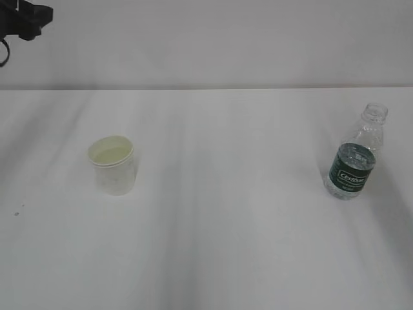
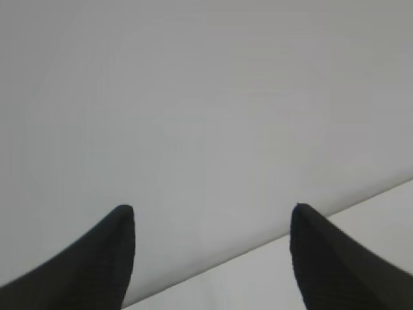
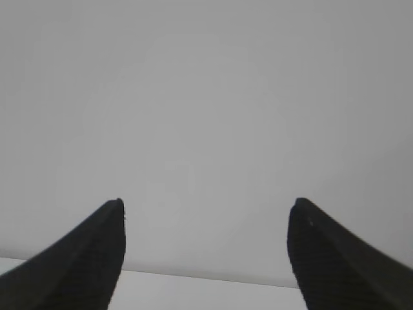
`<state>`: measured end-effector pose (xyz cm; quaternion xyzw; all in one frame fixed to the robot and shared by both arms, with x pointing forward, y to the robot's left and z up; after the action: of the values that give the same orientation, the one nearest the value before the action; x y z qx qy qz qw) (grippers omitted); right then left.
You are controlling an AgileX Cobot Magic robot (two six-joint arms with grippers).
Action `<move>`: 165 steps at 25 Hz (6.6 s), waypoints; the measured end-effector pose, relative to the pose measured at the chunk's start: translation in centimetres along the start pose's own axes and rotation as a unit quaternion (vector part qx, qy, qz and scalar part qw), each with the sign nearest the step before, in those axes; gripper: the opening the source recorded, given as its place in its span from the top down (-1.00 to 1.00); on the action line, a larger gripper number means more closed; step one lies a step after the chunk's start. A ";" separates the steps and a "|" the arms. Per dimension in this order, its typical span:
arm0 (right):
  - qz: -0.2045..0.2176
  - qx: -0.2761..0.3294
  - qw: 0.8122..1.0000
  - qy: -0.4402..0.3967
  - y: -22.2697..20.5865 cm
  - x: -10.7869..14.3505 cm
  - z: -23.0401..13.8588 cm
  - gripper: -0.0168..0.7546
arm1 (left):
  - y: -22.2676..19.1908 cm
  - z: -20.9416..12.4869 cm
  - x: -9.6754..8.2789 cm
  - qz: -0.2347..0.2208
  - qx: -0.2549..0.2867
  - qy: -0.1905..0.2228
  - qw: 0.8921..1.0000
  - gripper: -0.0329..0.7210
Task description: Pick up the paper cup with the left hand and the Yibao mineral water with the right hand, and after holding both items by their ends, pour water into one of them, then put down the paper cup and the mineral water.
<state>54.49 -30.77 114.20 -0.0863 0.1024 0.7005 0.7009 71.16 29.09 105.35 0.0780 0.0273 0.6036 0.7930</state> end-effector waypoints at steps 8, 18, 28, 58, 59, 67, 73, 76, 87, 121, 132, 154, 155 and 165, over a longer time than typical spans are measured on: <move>0.000 0.000 1.000 0.000 0.0 0.0 0.0 -0.58 | -0.2 -1.6 -0.3 0.036 0.064 0.027 0.997 -0.50; 0.000 0.000 1.000 0.000 0.0 0.0 0.0 -0.58 | 0.9 1.2 -1.5 -0.004 0.027 -0.030 0.999 -0.50; 0.000 0.000 1.000 -0.001 0.0 0.0 0.0 -0.58 | 0.6 1.0 -4.3 -0.017 0.065 -0.071 0.995 -0.49; 0.000 0.000 1.000 -0.002 0.0 0.0 0.0 -0.58 | 2.8 7.0 1.5 -0.053 -0.153 0.385 0.909 -0.49; 0.000 0.000 1.000 -0.002 0.0 0.0 0.0 -0.58 | 2.8 6.9 1.4 -0.058 -0.147 0.369 0.916 -0.49; 0.000 0.000 1.000 -0.002 0.0 0.0 0.0 -0.58 | 3.1 5.9 0.4 -0.076 -0.085 0.217 0.970 -0.49; 0.000 0.000 1.000 -0.002 0.0 0.0 0.0 -0.58 | 3.8 6.7 0.2 -0.074 -0.088 0.197 0.974 -0.49; -0.001 -0.004 1.000 -0.002 0.2 -0.1 0.2 -0.58 | 4.5 7.7 0.1 -0.070 -0.095 0.187 0.975 -0.49; -0.007 0.006 1.000 -0.002 1.5 -0.4 0.8 -0.58 | 8.9 11.7 -0.3 -0.019 -0.100 0.079 0.992 -0.49; -0.021 0.002 1.000 -0.016 4.5 -1.0 2.4 -0.58 | 13.7 14.5 -2.2 -0.025 -0.090 0.102 0.990 -0.49; -0.035 0.003 0.999 -0.017 7.7 -1.6 3.6 -0.58 | 16.6 15.8 -4.0 -0.052 -0.076 0.112 0.989 -0.49; -0.060 -0.002 0.998 -0.023 13.7 -2.3 5.0 -0.58 | 23.6 16.9 -6.8 -0.060 -0.109 0.157 0.980 -0.49; -0.061 -0.003 0.998 -0.024 13.9 -2.3 5.1 -0.58 | 23.8 16.8 -6.9 -0.059 -0.110 0.157 0.980 -0.49; -0.071 -0.002 0.997 -0.031 16.8 -2.5 5.2 -0.58 | 26.4 17.0 -7.9 -0.062 -0.130 0.154 0.977 -0.47</move>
<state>37.86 -31.74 120.29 -0.0726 0.0729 0.6518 0.7514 46.15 26.76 125.86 -0.1218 0.0753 0.5564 0.8185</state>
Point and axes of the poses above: a point on each arm's last joint axis where the gripper is mounted, y pointing back along that axis away from the gripper, x along the wrist's bending axis when the last joint is at zero, z = x × y, the point moved 4 cm from there along -y, pointing out along that axis toward the gripper, and after that the axes turned 8 degrees about y, right-handed, at the moved point
